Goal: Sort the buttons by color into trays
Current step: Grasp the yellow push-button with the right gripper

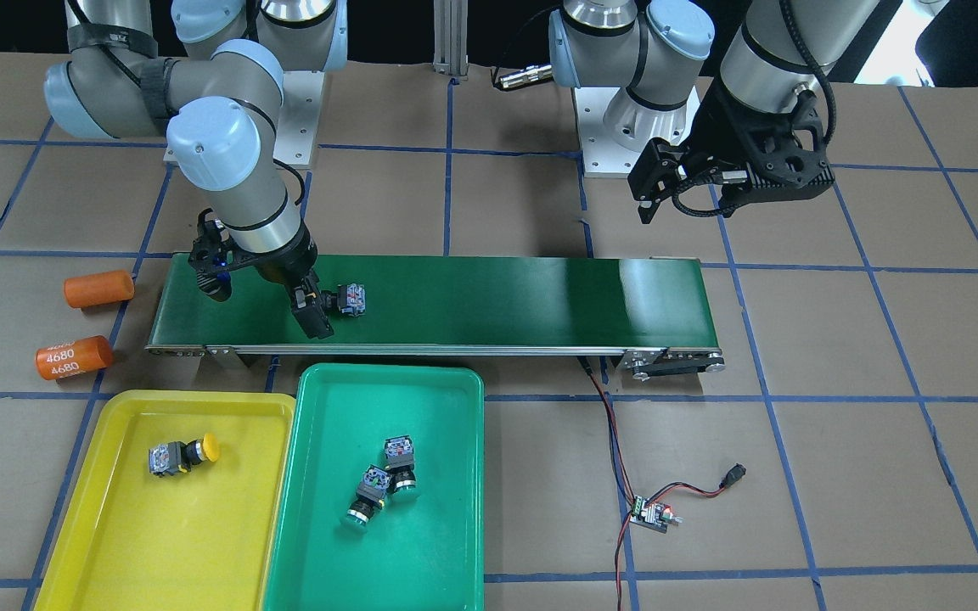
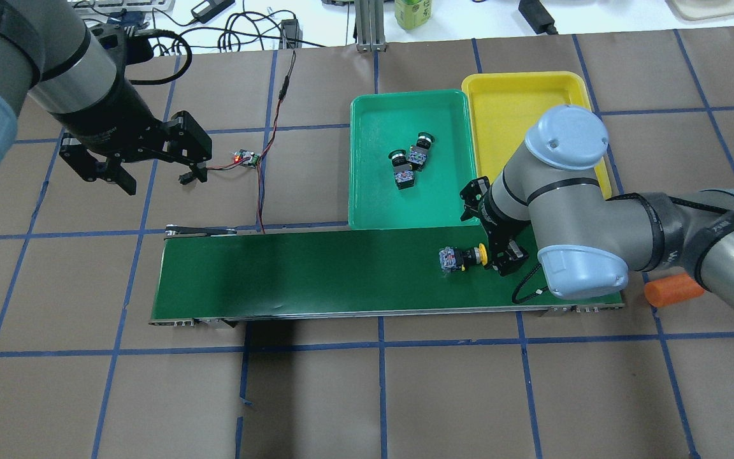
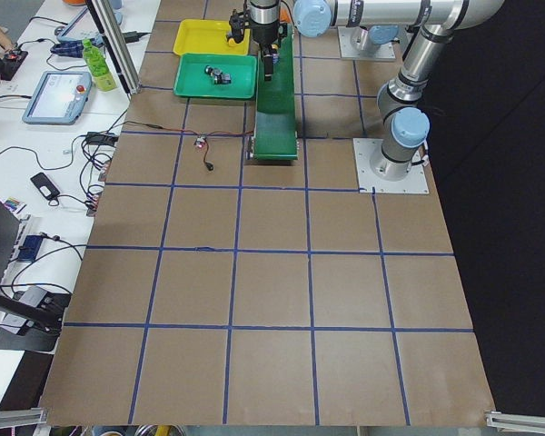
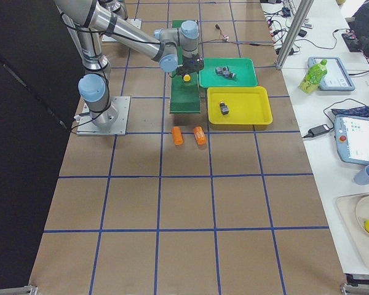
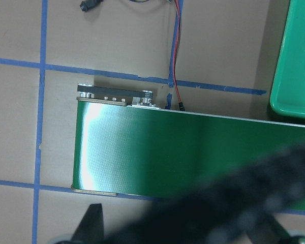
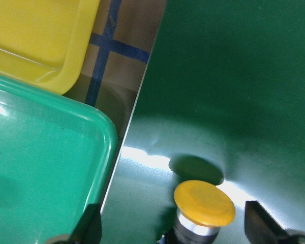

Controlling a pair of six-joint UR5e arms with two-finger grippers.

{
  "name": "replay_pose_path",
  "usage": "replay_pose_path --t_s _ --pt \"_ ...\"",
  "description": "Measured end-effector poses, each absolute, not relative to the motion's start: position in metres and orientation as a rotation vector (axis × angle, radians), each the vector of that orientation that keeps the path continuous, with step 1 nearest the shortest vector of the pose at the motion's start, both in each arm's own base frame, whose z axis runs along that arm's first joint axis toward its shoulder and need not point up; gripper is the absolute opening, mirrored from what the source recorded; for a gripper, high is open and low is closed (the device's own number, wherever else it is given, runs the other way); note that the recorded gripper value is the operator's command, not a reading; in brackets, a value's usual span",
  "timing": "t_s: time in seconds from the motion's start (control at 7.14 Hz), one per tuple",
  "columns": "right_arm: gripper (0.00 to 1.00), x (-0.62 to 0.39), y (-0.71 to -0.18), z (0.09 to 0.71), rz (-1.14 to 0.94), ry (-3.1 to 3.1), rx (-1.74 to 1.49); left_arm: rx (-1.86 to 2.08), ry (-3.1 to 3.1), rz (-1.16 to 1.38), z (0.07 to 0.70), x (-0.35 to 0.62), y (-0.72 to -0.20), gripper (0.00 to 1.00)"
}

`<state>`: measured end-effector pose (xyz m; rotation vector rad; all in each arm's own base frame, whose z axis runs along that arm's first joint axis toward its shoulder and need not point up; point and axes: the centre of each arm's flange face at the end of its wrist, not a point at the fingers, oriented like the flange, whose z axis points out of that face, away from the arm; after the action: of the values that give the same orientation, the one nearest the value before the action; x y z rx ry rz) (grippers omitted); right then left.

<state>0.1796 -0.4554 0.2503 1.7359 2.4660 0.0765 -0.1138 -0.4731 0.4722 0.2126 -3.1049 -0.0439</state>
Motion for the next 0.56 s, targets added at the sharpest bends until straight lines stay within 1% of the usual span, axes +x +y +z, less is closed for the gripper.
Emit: replay_pose_path --t_s 0.14,0.28,0.56 --pt "0.14 0.1793 -0.4557 0.2487 0.079 2.469 1.739 0.211 -3.105 -0.059 0.4673 -0.1138 -0.4742 1.0" --pt "0.0 0.1789 -0.4564 0.2488 0.074 2.469 1.738 0.209 -3.105 -0.072 0.4628 -0.1138 -0.4744 1.0" --pt "0.0 0.1755 -0.4591 0.2506 0.034 2.497 1.737 0.206 -3.102 -0.086 0.4583 -0.1138 -0.4754 1.0"
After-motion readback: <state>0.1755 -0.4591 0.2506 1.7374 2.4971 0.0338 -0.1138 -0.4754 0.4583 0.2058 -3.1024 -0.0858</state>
